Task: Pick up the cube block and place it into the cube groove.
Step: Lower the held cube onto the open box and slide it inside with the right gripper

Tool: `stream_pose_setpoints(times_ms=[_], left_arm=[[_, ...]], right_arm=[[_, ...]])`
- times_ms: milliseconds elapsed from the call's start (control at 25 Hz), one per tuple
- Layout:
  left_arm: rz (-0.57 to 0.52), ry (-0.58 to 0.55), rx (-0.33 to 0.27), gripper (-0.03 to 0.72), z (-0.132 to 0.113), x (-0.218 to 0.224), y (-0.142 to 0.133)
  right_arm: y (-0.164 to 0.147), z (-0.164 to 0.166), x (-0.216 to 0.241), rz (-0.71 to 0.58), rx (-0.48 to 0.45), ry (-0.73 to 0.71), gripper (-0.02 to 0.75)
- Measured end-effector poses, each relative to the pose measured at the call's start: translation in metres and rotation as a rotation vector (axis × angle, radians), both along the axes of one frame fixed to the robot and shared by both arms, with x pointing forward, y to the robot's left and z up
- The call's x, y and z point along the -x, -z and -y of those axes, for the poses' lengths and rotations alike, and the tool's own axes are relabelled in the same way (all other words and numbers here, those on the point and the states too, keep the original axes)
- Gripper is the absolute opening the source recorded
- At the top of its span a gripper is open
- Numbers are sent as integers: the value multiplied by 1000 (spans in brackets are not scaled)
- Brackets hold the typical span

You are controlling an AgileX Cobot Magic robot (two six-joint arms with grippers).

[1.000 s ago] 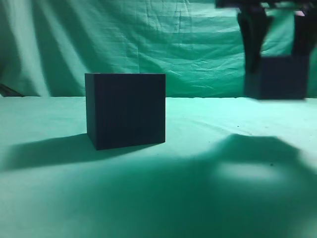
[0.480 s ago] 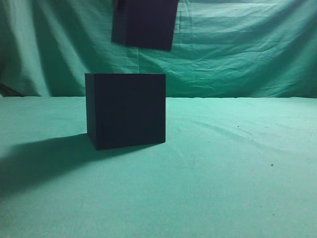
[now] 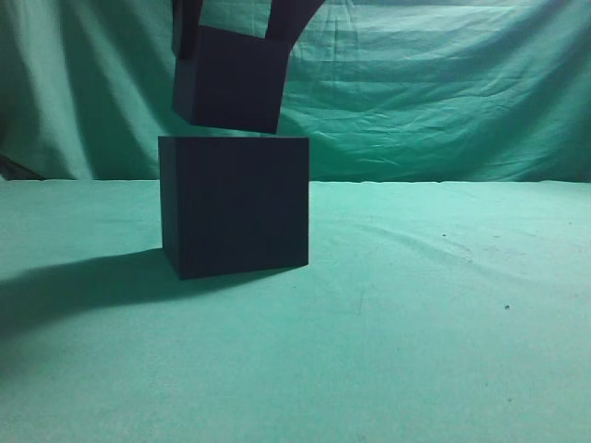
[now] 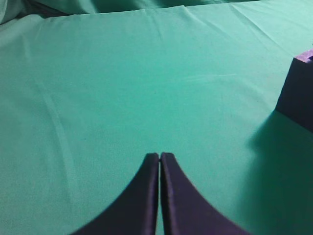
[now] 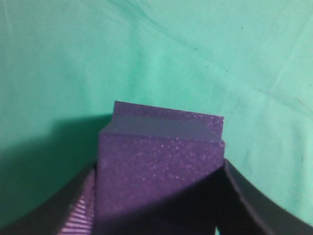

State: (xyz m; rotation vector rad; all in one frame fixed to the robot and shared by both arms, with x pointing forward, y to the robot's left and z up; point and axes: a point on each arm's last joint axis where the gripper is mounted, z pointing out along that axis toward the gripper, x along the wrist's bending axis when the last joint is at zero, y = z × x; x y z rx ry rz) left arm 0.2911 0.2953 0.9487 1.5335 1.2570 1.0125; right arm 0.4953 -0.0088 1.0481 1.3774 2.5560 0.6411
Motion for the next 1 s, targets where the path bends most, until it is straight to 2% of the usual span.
stream_pose_setpoints(times_ms=[200, 1000], left_arm=[[0, 0, 0, 0, 0, 0, 0], [0, 0, 0, 0, 0, 0, 0]], right_arm=[[3, -2, -1, -7, 1, 1, 430], [30, -4, -4, -80, 126, -36, 430]])
